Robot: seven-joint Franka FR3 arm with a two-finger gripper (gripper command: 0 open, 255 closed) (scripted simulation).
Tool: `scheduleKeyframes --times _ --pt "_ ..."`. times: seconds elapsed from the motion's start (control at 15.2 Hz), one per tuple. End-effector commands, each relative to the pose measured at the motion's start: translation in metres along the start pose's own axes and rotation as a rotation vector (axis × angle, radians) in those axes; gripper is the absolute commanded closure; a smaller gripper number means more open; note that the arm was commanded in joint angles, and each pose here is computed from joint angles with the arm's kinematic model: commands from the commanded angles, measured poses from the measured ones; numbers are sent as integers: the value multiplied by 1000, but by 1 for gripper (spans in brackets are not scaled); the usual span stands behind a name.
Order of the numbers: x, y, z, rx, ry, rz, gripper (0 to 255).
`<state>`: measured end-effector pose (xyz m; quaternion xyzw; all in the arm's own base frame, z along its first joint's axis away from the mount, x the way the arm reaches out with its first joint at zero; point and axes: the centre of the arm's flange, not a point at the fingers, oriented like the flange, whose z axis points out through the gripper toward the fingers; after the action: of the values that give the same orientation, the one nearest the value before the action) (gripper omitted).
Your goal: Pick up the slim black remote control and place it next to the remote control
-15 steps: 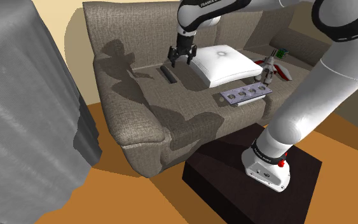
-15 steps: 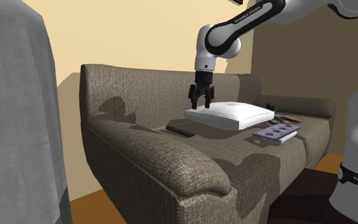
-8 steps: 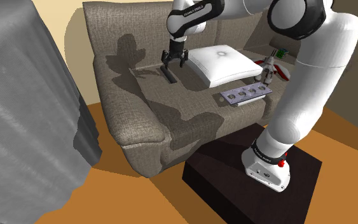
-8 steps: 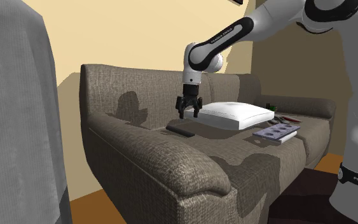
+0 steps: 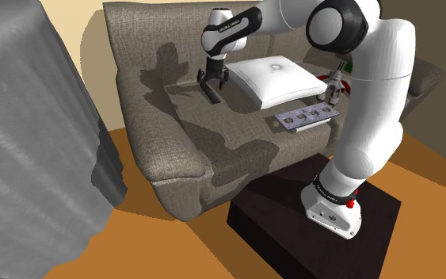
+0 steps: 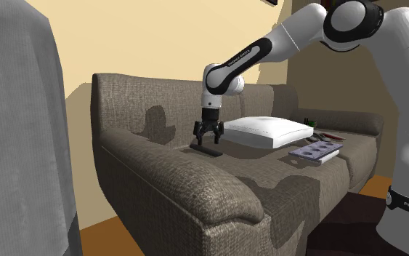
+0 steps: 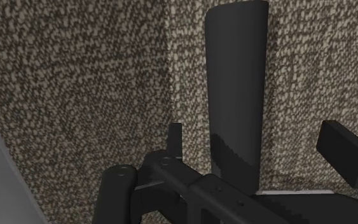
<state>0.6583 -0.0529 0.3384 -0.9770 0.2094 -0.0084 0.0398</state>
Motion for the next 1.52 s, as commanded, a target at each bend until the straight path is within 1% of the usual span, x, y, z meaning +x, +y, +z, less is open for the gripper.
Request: scheduleKeyframes --times 0.0,0.13,0.66,0.73,1.32,1.45 --pt "0 1 10 0 0 0 0" --pt "0 1 24 0 0 0 0" --pt "0 1 24 0 0 0 0" --pt "0 1 24 0 0 0 255" --pt "0 1 24 0 0 0 255" --pt "0 1 13 0 0 0 255"
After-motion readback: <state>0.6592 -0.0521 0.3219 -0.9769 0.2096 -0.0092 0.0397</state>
